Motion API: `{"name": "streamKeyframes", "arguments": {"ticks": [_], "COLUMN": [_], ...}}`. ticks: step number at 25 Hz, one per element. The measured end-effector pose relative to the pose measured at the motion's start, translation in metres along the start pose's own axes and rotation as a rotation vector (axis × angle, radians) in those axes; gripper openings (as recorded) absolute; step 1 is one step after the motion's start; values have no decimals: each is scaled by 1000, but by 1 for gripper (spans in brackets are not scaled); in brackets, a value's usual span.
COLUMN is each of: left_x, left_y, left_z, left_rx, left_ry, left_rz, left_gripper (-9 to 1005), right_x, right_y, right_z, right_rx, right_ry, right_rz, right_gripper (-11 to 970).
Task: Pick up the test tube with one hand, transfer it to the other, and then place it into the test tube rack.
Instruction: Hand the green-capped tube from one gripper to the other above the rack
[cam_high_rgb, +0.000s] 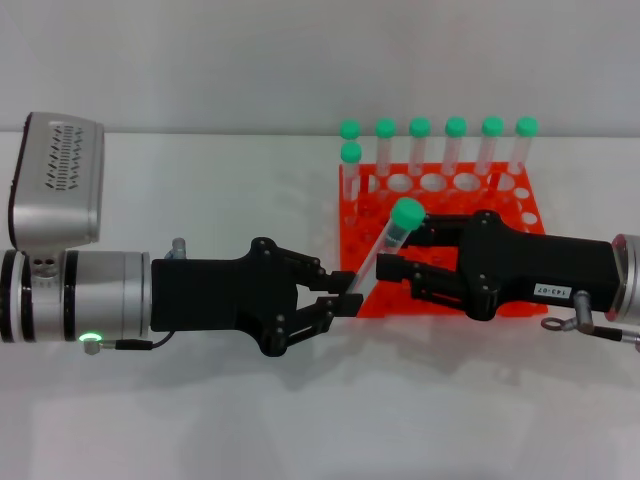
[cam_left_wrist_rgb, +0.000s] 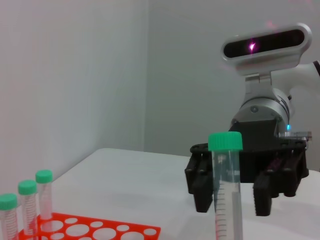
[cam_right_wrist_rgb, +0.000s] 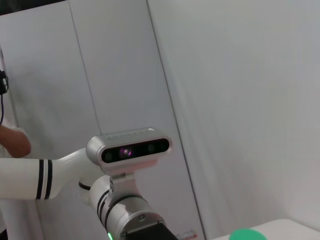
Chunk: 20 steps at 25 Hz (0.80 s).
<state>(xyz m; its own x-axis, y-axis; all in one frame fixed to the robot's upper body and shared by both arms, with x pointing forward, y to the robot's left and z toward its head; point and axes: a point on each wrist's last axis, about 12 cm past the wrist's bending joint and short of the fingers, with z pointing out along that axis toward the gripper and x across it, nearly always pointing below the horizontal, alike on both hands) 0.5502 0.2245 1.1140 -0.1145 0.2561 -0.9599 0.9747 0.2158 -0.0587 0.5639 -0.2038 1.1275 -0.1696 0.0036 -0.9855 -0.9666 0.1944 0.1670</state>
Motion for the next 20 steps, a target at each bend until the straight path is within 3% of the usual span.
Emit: {"name": "streamKeyframes", "arguments": {"ticks": [4,20], "left_x": [-1,0], "left_y": [1,1], "left_z": [3,7], "left_rx": [8,20], "left_ry": [-1,4], "left_rz": [-1,0], "left_gripper": [180,180], "right_x": [2,3], "right_y": [1,2], "right_z": [2,6], "right_rx": [-8,-18], "right_ry": [6,12], "right_rz": [5,7], "right_gripper": [395,278]}}
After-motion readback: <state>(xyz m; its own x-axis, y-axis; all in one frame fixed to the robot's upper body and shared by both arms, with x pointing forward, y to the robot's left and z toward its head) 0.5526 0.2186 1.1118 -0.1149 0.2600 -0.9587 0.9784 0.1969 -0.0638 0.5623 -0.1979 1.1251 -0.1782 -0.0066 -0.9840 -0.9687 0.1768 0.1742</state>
